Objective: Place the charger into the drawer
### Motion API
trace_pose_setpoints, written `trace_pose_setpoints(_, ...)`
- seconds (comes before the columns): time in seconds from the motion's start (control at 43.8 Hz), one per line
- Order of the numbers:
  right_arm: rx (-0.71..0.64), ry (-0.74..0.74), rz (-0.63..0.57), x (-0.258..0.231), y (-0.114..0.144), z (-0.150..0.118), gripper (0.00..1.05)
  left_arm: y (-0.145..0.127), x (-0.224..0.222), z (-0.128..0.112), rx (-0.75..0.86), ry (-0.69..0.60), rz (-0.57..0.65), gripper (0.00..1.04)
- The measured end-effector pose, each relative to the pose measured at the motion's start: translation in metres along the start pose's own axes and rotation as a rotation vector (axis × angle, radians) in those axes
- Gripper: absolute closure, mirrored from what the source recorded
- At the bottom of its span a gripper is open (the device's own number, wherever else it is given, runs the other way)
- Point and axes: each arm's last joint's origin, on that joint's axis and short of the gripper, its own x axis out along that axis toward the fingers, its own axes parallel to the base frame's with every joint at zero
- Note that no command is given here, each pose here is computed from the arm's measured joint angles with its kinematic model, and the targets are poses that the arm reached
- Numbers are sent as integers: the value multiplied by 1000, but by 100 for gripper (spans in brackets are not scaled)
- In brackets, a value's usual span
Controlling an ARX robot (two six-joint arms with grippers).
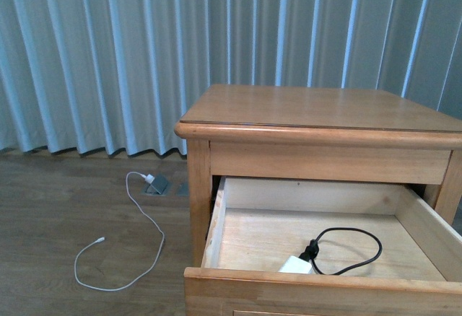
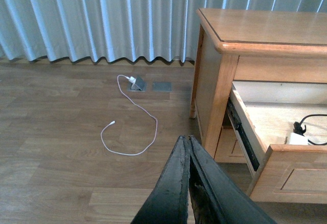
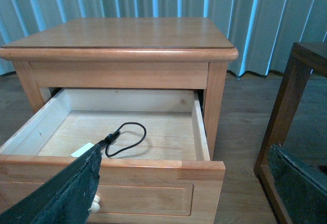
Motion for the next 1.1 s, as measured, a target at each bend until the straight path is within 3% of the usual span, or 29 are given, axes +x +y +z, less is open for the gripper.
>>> trace_pose_setpoints(0.319, 0, 0, 0, 0, 0, 0, 8, 17, 0, -17, 1, 0, -23, 101)
trace_pose_setpoints(0.388, 0, 0, 0, 0, 0, 0, 8, 22, 0, -20, -1, -1, 20, 101)
trace_pose_setpoints(0.753, 0, 0, 0, 0, 0, 0, 8, 23, -1, -35, 0, -2, 16, 101)
trace_pose_setpoints(1.095, 0, 0, 0, 0, 0, 0, 8, 23, -1, -35, 0, -5, 16, 101)
